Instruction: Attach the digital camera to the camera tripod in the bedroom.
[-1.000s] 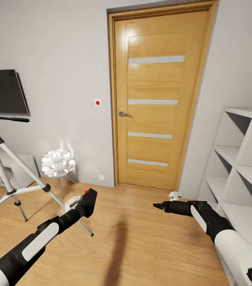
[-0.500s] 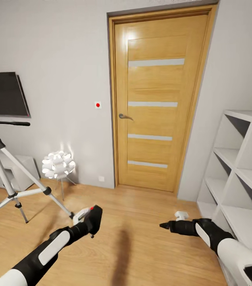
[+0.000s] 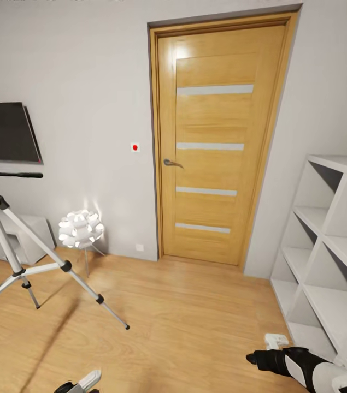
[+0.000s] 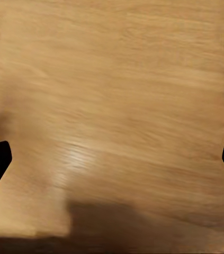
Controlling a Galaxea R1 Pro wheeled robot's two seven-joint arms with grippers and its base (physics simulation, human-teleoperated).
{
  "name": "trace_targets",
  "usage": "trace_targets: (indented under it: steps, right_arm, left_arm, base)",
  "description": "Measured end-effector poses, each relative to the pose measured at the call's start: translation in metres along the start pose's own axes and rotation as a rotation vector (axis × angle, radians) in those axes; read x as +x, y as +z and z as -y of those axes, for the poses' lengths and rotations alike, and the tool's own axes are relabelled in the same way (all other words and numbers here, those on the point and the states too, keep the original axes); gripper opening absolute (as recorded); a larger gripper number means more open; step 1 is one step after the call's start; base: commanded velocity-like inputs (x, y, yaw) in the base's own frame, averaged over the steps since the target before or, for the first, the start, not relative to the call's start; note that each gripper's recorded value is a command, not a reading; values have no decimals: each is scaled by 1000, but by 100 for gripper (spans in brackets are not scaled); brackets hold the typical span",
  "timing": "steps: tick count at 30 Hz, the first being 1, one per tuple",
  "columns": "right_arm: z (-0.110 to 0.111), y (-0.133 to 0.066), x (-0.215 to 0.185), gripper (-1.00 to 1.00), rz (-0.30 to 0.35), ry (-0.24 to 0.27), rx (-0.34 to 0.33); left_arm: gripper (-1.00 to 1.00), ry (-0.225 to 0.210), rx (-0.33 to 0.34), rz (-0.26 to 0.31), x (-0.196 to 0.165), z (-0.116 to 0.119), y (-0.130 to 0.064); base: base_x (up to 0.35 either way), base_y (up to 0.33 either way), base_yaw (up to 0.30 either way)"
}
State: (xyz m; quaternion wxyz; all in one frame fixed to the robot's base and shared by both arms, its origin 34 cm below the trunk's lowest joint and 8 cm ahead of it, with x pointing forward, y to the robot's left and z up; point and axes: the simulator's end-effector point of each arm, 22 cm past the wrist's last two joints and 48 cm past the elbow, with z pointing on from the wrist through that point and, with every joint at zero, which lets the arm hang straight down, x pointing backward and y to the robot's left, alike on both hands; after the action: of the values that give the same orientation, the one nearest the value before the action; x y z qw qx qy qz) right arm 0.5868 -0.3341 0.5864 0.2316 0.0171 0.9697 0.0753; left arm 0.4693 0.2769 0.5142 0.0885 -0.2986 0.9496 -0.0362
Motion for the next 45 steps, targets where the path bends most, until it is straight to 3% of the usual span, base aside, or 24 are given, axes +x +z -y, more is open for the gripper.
trace_targets:
  steps: [4,6,10,12,16,22,28,45]
  right_arm:
    - [8,-2,51,100,-70,2,21]
    - [12,-4,96,100,-127,3,33]
    - [17,-16,194,100,-248,-15,57]
    - [20,-32,266,100,-327,-75,61]
    - [19,-57,335,100,-352,-170,39]
    - [18,-71,344,100,-349,-174,40]
    - [20,-78,337,100,-329,-137,66]
    - [18,-101,326,100,-326,-142,67]
  left_arm:
    - [-100,38,-39,-13,9,-12,-4]
    - [-100,61,-69,-31,21,-26,-4]
    - [-100,77,-134,-65,72,-72,0]
    - [-100,72,-160,-42,89,-94,0]
    - [-100,63,-196,-26,113,-123,-4]
    - [-100,69,-197,-21,117,-124,-13]
    - [-100,63,-200,16,114,-127,-22]
    - [-100,55,-203,31,112,-129,-47]
  base:
    - [0,0,0]
    - [0,0,0]
    - [0,0,0]
    - [0,0,0]
    - [0,0,0]
    - [0,0,0]
    - [0,0,0]
    - [0,0,0]
